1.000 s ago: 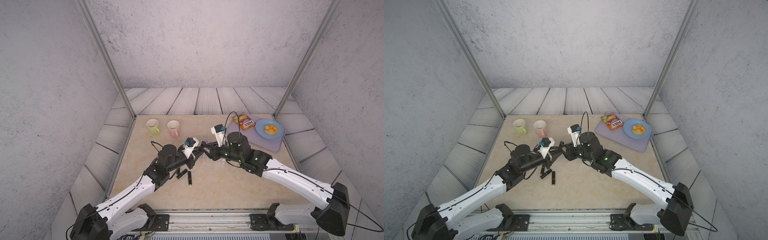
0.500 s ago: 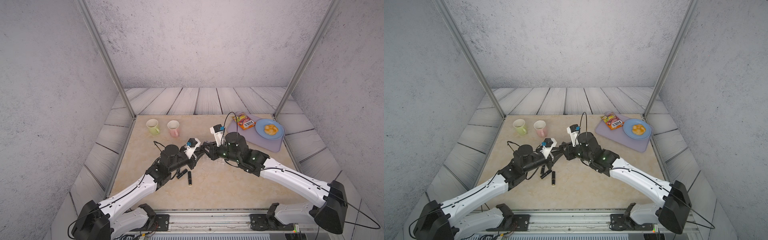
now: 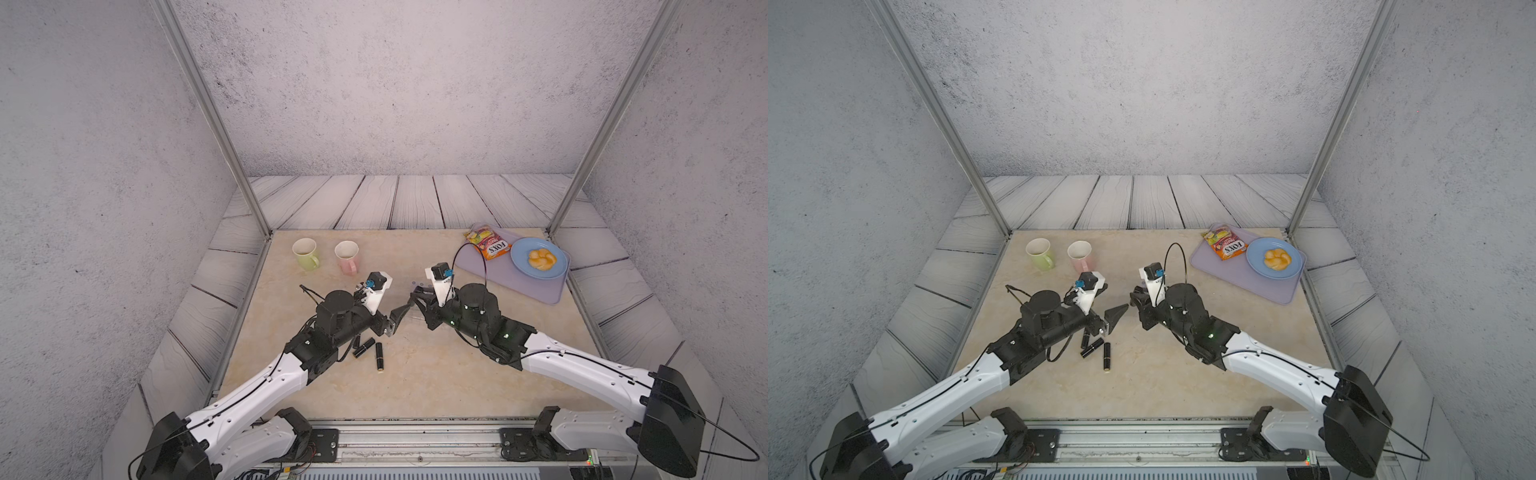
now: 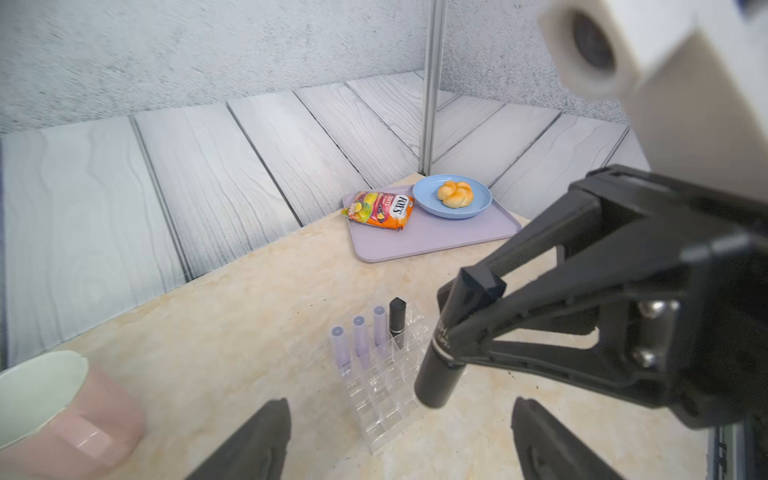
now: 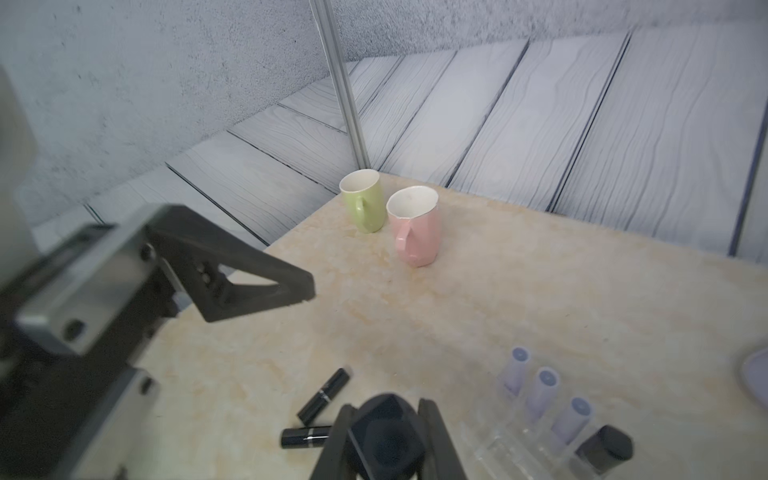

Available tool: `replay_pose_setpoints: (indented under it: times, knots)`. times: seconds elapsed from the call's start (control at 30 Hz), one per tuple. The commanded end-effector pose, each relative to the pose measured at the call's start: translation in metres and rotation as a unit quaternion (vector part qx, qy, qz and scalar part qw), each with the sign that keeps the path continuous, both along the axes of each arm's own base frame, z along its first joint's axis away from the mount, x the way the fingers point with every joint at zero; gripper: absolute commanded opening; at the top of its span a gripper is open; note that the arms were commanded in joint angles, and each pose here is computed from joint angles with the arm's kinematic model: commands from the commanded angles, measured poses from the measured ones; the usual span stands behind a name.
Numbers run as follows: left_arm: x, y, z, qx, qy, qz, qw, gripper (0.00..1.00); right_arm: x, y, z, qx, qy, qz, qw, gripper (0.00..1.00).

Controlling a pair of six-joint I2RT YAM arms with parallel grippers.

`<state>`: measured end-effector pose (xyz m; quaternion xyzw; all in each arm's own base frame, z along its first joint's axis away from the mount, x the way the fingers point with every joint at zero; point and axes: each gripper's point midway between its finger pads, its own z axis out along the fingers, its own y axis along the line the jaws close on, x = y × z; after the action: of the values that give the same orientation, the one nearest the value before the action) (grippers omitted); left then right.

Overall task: Arrange the lipsticks in the organizer
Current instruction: Pick up the lipstick at the center of the board, then place the lipstick in the storage box.

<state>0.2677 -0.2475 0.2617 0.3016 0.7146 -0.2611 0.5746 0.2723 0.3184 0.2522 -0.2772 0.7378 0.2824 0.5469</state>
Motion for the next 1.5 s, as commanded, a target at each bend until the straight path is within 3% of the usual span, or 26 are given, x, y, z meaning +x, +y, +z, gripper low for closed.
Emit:
replay_pose_setpoints:
  times: [0.0, 0.1, 0.2, 0.6, 0.67, 0.83, 1.0, 1.17, 1.47]
  knots:
    - [0.008, 0.024, -0.01, 0.002, 0.02, 0.049, 0.999, 0.9, -0.002, 0.001, 0.033, -0.041, -0.199, 0.005, 0.979, 0.04]
    - [0.014, 0.034, -0.008, -0.02, 0.028, 0.065, 0.997, 0.9, -0.015, 0.012, 0.022, -0.086, -0.294, 0.04, 0.951, 0.03]
    - [0.02, 0.043, -0.008, -0.035, 0.033, 0.079, 0.996, 0.89, -0.028, 0.019, 0.016, -0.092, -0.358, 0.071, 0.926, 0.01]
    - [0.023, 0.055, -0.005, -0.05, 0.033, 0.099, 0.993, 0.89, -0.033, 0.027, 0.008, -0.084, -0.341, 0.098, 0.931, 0.0]
    - [0.025, 0.06, -0.005, -0.049, 0.037, 0.111, 0.992, 0.89, -0.027, 0.024, 0.008, -0.078, -0.324, 0.079, 0.94, 0.0]
    - [0.037, 0.084, -0.01, -0.025, 0.052, 0.181, 0.982, 0.88, 0.015, -0.003, 0.0, -0.082, -0.253, -0.056, 0.962, 0.01]
    - [0.047, 0.108, -0.033, 0.004, 0.08, 0.247, 0.966, 0.88, 0.059, -0.058, -0.012, -0.062, -0.133, -0.178, 0.973, 0.01]
    - [0.047, 0.114, -0.041, 0.011, 0.091, 0.263, 0.96, 0.88, 0.089, -0.107, -0.025, -0.037, -0.047, -0.258, 0.964, 0.0]
    - [0.046, 0.116, -0.044, 0.013, 0.096, 0.266, 0.959, 0.88, 0.121, -0.126, -0.065, -0.002, 0.037, -0.292, 0.956, 0.0]
